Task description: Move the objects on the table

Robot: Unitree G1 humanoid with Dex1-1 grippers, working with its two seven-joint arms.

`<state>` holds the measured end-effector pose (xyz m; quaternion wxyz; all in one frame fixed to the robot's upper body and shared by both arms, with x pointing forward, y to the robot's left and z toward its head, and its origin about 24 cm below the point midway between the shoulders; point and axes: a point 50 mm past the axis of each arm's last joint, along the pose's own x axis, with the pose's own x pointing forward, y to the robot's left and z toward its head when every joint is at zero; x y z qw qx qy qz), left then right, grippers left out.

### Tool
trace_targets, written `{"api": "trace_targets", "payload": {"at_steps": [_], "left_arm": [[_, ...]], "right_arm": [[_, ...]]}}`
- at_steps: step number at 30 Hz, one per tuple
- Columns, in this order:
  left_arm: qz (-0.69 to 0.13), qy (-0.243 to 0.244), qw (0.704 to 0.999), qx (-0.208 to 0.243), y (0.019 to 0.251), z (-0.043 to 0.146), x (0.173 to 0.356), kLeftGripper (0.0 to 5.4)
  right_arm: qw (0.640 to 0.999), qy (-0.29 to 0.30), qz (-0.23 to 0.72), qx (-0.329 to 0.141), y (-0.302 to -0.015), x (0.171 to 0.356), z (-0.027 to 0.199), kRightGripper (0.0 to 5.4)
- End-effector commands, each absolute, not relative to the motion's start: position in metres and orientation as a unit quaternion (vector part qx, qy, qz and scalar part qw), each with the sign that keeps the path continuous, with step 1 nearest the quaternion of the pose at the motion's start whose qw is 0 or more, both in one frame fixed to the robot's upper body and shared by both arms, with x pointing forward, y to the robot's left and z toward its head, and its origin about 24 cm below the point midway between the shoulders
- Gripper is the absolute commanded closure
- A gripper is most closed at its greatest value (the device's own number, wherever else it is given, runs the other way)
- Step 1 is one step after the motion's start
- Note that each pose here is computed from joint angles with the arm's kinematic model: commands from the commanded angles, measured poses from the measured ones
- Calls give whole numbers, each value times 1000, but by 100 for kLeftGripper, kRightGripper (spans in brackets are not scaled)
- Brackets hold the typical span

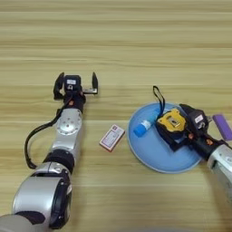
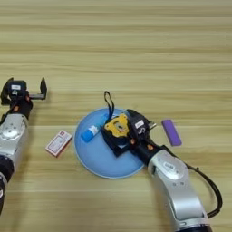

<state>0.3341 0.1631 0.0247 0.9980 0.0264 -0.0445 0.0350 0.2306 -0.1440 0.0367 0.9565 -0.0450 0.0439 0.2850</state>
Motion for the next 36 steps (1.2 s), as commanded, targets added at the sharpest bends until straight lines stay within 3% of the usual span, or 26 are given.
{"api": "trace_targets", "payload": {"at_steps": [1, 15, 22, 30, 36], "left_arm": [[34, -43, 998, 30, 161, 24, 334, 0], [34, -44, 998, 30, 162, 24, 334, 0], [34, -44, 998, 30, 162, 24, 334, 0], [34, -43, 998, 30, 161, 24, 334, 0], [34, -41, 998, 30, 160, 24, 334, 0]], "right_arm": [[954, 72, 286, -56, -144, 230, 28, 2], [955, 85, 279, -51, -146, 232, 23, 2], [956, 86, 277, -49, -147, 232, 23, 80], [956, 85, 276, -49, -147, 233, 24, 86], [963, 34, 265, -42, -153, 234, 50, 86]]}}
